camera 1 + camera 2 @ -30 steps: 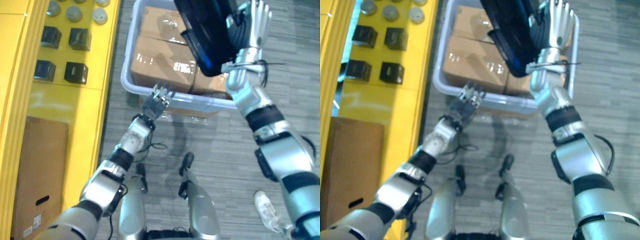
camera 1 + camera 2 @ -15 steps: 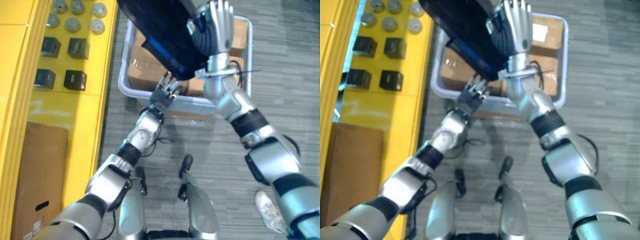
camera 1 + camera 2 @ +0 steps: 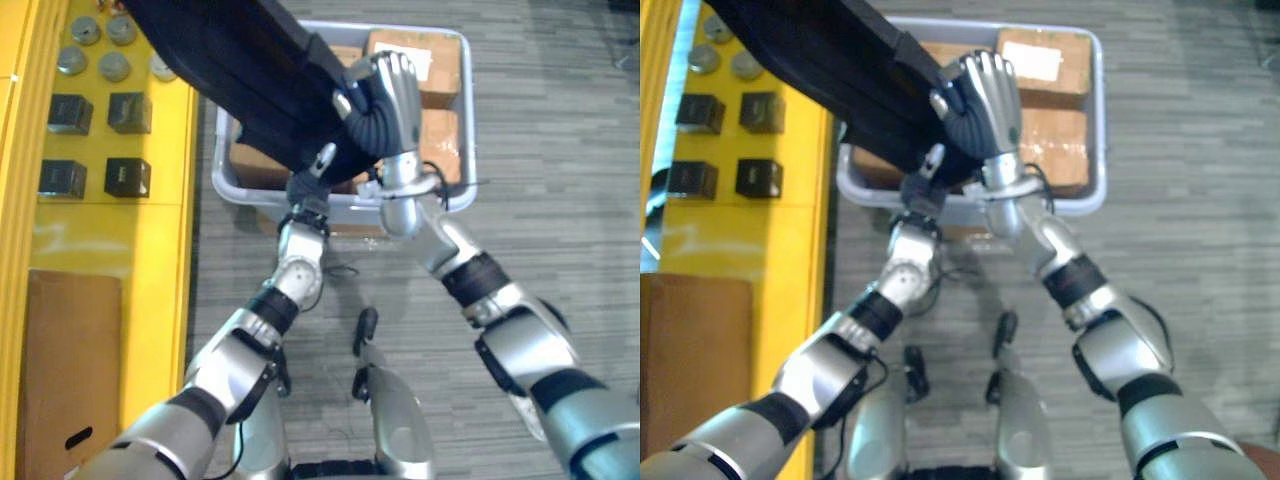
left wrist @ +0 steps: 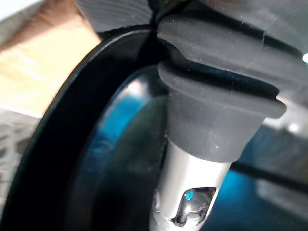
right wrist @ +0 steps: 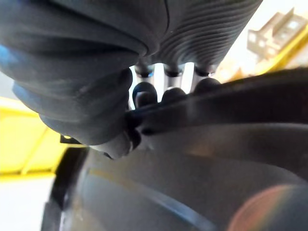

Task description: Walk over and take plastic housings, then place them on the shelf

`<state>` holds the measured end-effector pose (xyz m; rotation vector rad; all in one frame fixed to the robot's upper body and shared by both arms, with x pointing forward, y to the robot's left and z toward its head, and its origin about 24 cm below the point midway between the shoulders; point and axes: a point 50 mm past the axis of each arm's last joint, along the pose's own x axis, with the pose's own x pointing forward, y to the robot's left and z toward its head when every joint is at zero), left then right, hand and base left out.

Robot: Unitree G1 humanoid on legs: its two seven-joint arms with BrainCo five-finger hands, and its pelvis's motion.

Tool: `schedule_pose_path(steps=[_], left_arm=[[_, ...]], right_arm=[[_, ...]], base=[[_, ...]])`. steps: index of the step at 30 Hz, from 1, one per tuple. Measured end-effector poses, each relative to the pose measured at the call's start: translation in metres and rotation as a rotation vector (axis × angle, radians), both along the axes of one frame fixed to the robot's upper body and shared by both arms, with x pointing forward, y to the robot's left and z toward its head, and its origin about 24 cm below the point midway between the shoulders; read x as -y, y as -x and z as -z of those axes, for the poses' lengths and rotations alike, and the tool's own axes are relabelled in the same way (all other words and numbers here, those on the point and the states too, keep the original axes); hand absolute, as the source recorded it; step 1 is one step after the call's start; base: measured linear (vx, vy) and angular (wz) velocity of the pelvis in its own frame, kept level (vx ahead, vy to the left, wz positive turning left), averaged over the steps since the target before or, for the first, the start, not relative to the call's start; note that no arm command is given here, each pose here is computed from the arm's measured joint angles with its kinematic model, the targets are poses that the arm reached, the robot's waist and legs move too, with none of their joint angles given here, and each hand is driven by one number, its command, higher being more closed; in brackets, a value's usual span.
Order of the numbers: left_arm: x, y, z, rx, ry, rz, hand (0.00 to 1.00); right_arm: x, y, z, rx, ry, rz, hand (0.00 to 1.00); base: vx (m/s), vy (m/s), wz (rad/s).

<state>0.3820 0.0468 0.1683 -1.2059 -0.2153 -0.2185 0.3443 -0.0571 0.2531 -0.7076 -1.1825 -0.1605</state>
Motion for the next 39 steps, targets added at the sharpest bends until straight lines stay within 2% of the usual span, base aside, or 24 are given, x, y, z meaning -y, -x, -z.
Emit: schedule_pose_path(steps=[8, 20, 21, 25, 31, 33, 35, 36, 39], left_arm=[[-0.017, -0.001, 0.003, 0.023, 0.14, -0.088, 1.0], [-0.025, 0.005, 0.016, 0.11, 0.168, -0.087, 1.0], [-0.025, 0.005, 0.018, 0.107, 0.16, -0.088, 1.0], [-0.031, 0.01, 0.014, 0.154, 0.109, -0.078, 1.0], [-0.042, 0.023, 0.027, 0.088, -0.269, -0.177, 1.0], [-0.045, 0.031, 0.032, 0.028, -0.404, -0.271, 1.0], [-0.054, 0.046, 0.043, -0.034, -0.623, -0.456, 1.0], [-0.057, 0.049, 0.048, -0.058, -0.675, -0.502, 1.0], [-0.074, 0.069, 0.077, -0.198, -0.892, -0.689, 1.0]], right_arm=[[-0.007, 0.012, 0.019, -0.037, -0.067, -0.08, 1.0], [-0.006, 0.02, 0.037, -0.082, -0.127, -0.105, 1.0], [-0.005, 0.02, 0.04, -0.094, -0.134, -0.106, 0.0], [0.008, 0.013, 0.067, -0.241, -0.167, -0.018, 0.0], [0.023, 0.015, 0.126, -0.527, -0.172, 0.068, 0.0], [0.027, 0.02, 0.139, -0.578, -0.195, 0.079, 0.0], [0.026, 0.03, 0.155, -0.633, -0.235, 0.074, 0.0], [0.026, 0.034, 0.158, -0.648, -0.269, 0.063, 0.0], [0.045, 0.06, 0.162, -0.641, -0.497, 0.002, 0.0]], base=[[-0.03, 0.097, -0.02], [-0.02, 0.088, 0.01], [-0.03, 0.108, 0.01], [-0.02, 0.08, 0.0], [0.0, 0.075, 0.06], [-0.01, 0.068, 0.06], [-0.01, 0.04, 0.11], [0.02, 0.044, 0.06], [0.07, 0.055, 0.09]])
